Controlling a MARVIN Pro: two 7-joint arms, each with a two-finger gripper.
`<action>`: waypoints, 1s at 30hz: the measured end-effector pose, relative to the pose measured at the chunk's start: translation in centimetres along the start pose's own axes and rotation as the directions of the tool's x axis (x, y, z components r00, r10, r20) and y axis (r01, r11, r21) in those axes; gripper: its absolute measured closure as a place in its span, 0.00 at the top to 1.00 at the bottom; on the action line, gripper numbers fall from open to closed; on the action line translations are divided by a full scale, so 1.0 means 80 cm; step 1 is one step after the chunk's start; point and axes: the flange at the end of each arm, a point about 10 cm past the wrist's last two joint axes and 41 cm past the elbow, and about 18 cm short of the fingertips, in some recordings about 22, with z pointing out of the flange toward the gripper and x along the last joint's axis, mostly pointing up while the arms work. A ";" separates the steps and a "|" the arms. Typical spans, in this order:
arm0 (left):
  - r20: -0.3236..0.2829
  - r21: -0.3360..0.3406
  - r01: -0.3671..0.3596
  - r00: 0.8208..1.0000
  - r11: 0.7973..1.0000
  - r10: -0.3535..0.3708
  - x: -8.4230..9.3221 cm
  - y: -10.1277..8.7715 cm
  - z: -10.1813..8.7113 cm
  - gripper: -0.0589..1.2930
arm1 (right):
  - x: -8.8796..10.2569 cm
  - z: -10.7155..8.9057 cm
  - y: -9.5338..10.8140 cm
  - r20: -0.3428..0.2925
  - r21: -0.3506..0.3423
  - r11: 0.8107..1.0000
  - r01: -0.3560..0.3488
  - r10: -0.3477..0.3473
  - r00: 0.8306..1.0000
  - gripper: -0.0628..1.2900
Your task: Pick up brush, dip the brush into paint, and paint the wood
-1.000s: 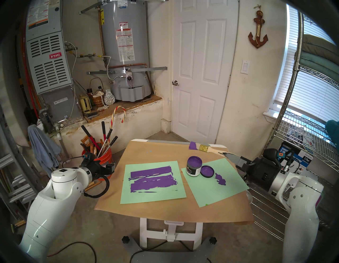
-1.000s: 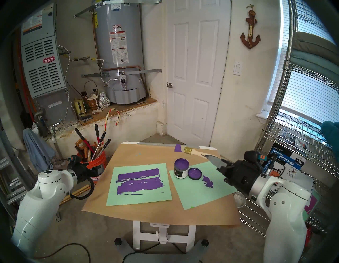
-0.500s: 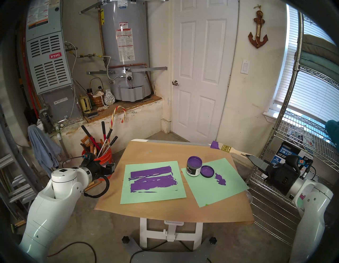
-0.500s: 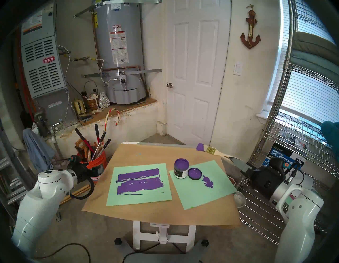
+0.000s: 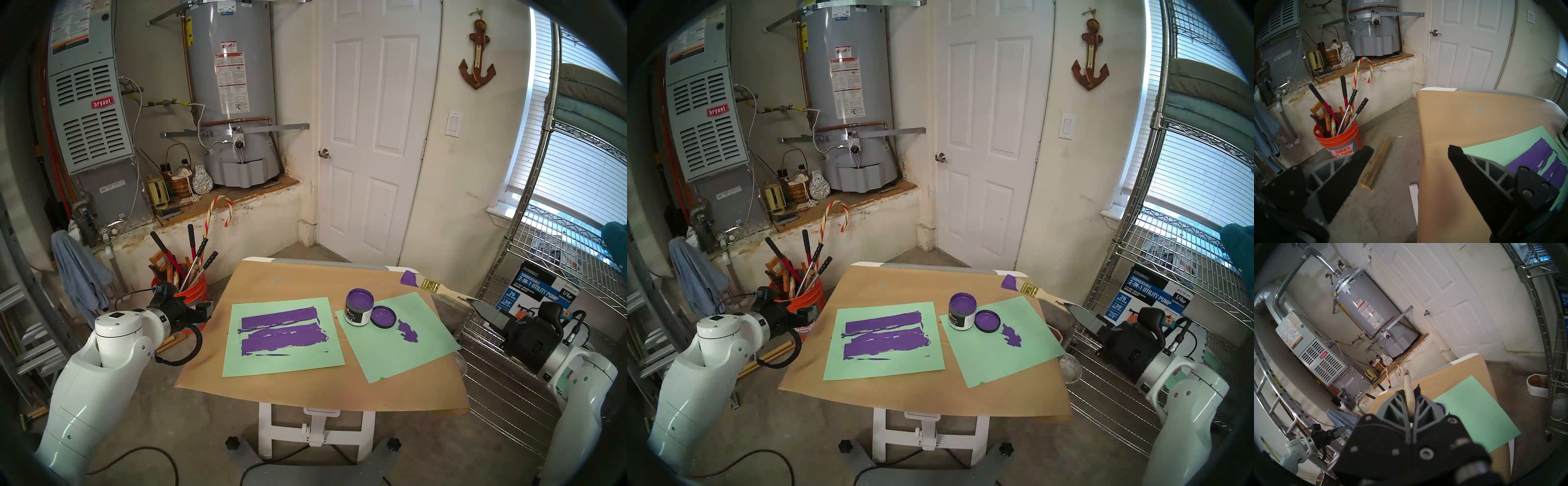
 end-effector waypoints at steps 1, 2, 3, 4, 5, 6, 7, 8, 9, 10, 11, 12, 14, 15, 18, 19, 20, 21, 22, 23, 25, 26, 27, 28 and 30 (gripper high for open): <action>0.000 0.000 0.000 1.000 1.000 0.000 0.000 0.000 0.000 0.97 | 0.000 -0.001 0.003 0.001 -0.002 1.000 -0.003 0.003 1.000 0.03; 0.000 0.000 0.000 1.000 1.000 0.000 0.000 0.000 0.000 0.97 | -0.001 -0.001 0.006 0.001 -0.005 1.000 -0.007 0.007 1.000 0.03; 0.000 0.000 0.000 1.000 1.000 0.000 0.000 0.000 0.000 0.97 | -0.001 -0.002 0.007 0.001 -0.006 1.000 -0.008 0.008 1.000 0.03; 0.000 0.000 0.000 1.000 1.000 0.000 0.000 0.000 0.000 0.97 | 0.000 -0.002 0.011 0.002 -0.007 1.000 -0.010 0.010 1.000 0.03; 0.000 0.000 0.000 1.000 1.000 0.000 0.000 0.000 0.000 0.97 | 0.000 -0.003 0.012 0.003 -0.007 1.000 -0.010 0.010 1.000 0.03; 0.000 0.000 0.000 1.000 1.000 0.000 0.000 0.000 0.000 0.97 | 0.001 -0.003 0.014 0.005 -0.005 1.000 -0.011 0.011 1.000 0.03; 0.000 0.000 0.000 1.000 1.000 0.000 0.000 0.000 0.000 0.97 | 0.001 -0.003 0.015 0.007 -0.004 1.000 -0.011 0.011 1.000 0.03; 0.000 0.000 0.000 1.000 1.000 0.000 0.000 0.000 0.000 0.97 | 0.001 -0.003 0.017 0.010 -0.002 1.000 -0.011 0.011 1.000 0.03; 0.000 0.000 0.000 1.000 1.000 0.000 0.000 0.000 0.000 0.97 | 0.001 -0.003 0.018 0.011 -0.001 1.000 -0.011 0.011 1.000 0.03; 0.000 0.000 0.000 1.000 1.000 0.000 0.000 0.000 0.000 0.97 | 0.002 -0.003 0.019 0.013 0.002 1.000 -0.011 0.011 1.000 0.03; 0.000 0.000 0.000 1.000 1.000 0.000 0.000 0.000 0.000 0.97 | 0.002 -0.002 0.020 0.015 0.003 1.000 -0.011 0.011 1.000 0.03; 0.000 0.000 0.000 1.000 1.000 0.000 0.000 0.000 0.000 0.97 | 0.002 -0.002 0.021 0.017 0.006 1.000 -0.012 0.011 1.000 0.03; 0.000 0.000 0.000 1.000 1.000 0.000 0.000 0.000 0.000 0.97 | 0.002 -0.001 0.024 0.021 0.009 1.000 -0.015 0.014 1.000 0.03; 0.000 0.000 0.000 1.000 1.000 0.000 0.000 0.000 0.000 0.97 | 0.001 0.000 0.026 0.022 0.009 1.000 -0.016 0.016 1.000 0.03; 0.000 0.000 0.000 1.000 1.000 0.000 0.000 0.000 0.000 0.97 | -0.001 0.003 0.035 0.026 0.007 1.000 -0.026 0.026 0.999 0.03; 0.000 0.000 0.000 1.000 1.000 0.000 0.000 0.000 0.000 0.97 | -0.002 0.003 0.037 0.027 0.006 1.000 -0.029 0.029 0.999 0.03; 0.000 0.000 0.000 1.000 1.000 0.000 0.000 0.000 0.000 0.97 | -0.003 0.005 0.040 0.028 0.004 0.999 -0.032 0.032 0.999 0.03; 0.000 0.000 0.000 1.000 1.000 0.000 0.000 0.000 0.000 0.97 | -0.004 0.006 0.043 0.030 0.002 0.999 -0.036 0.036 0.999 0.03; 0.000 0.000 0.000 1.000 1.000 0.000 0.000 0.000 0.000 0.97 | -0.005 0.007 0.045 0.031 0.000 0.999 -0.040 0.040 0.999 0.03; 0.000 0.000 0.000 1.000 1.000 0.000 0.000 0.000 0.000 0.97 | -0.005 0.009 0.048 0.032 -0.002 0.999 -0.043 0.043 0.999 0.03; 0.000 0.000 0.000 1.000 1.000 0.000 0.000 0.000 0.000 0.97 | -0.007 0.011 0.052 0.037 -0.005 0.999 -0.048 0.048 0.998 0.03; 0.000 0.000 0.000 1.000 1.000 0.000 0.000 0.000 0.000 0.97 | -0.008 0.013 0.054 0.039 -0.006 0.999 -0.050 0.051 0.998 0.03; 0.000 0.000 0.000 1.000 1.000 0.000 0.000 0.000 0.000 0.97 | -0.009 0.014 0.055 0.041 -0.006 0.999 -0.051 0.051 0.998 0.03; 0.000 0.000 0.000 1.000 1.000 0.000 0.000 0.000 0.000 0.97 | -0.010 0.015 0.056 0.044 -0.007 0.999 -0.053 0.053 0.998 0.03; 0.000 0.000 0.000 1.000 1.000 0.000 0.000 0.000 0.000 0.97 | -0.013 0.017 0.058 0.050 -0.008 0.999 -0.054 0.054 0.997 0.03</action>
